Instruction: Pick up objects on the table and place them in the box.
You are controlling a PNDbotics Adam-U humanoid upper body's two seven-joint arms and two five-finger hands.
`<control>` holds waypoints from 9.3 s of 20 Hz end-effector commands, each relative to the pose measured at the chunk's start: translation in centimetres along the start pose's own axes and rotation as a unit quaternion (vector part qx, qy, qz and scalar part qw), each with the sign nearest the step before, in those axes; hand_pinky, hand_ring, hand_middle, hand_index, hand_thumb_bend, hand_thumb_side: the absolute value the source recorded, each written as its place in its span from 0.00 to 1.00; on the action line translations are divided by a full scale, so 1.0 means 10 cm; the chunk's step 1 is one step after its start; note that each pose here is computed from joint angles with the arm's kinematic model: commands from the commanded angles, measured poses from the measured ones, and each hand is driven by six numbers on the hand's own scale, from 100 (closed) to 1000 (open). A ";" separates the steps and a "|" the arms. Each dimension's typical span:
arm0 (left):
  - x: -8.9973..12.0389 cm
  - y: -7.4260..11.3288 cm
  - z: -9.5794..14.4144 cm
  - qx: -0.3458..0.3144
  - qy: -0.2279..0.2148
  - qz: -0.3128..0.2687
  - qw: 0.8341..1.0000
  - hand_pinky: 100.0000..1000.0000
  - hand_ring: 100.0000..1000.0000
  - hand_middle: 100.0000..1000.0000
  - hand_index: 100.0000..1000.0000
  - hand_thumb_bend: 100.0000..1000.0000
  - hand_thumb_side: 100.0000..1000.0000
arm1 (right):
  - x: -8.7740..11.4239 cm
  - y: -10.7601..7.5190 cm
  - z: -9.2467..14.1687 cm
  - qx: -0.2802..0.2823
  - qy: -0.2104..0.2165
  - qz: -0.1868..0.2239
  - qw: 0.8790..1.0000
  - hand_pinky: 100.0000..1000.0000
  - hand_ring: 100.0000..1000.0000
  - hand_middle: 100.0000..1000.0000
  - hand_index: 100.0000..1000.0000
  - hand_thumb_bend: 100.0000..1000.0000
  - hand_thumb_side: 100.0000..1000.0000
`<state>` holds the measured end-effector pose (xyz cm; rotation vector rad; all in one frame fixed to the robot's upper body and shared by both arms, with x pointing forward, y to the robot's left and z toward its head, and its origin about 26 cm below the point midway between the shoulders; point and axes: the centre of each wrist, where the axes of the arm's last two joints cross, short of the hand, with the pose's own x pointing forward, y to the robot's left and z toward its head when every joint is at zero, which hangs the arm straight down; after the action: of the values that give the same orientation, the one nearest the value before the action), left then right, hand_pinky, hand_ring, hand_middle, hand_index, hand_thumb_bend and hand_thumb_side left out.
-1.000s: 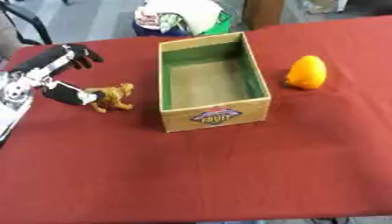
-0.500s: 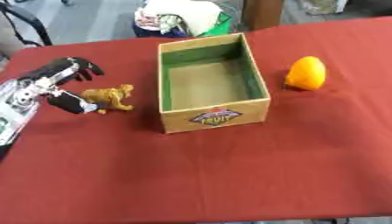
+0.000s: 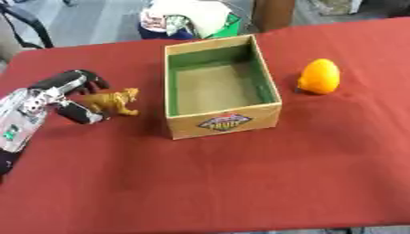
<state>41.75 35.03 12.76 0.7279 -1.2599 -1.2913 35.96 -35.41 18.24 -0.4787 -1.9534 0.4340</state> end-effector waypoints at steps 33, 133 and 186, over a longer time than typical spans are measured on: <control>1.73 0.44 -0.76 0.080 -0.201 -0.051 0.975 0.64 0.47 0.45 0.60 0.00 0.01 | 0.14 0.41 -0.15 0.127 -0.034 0.007 0.991 0.52 0.61 0.59 0.70 0.00 0.01; 0.98 -0.05 0.55 0.282 -0.172 0.317 0.889 0.67 0.48 0.52 0.68 0.27 0.11 | 0.68 0.72 -1.29 0.161 -0.181 0.285 0.928 0.46 0.46 0.15 0.25 0.00 0.00; 0.82 -0.16 0.54 0.330 -0.118 0.358 0.865 0.68 0.51 0.54 0.67 0.30 0.07 | 0.53 -0.02 -0.63 0.050 -0.132 0.155 0.978 0.57 0.68 0.69 0.81 0.00 0.00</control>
<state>34.79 27.31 13.80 0.4427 -1.9510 -0.3227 40.30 -31.45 22.47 -0.6541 -2.0473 0.8653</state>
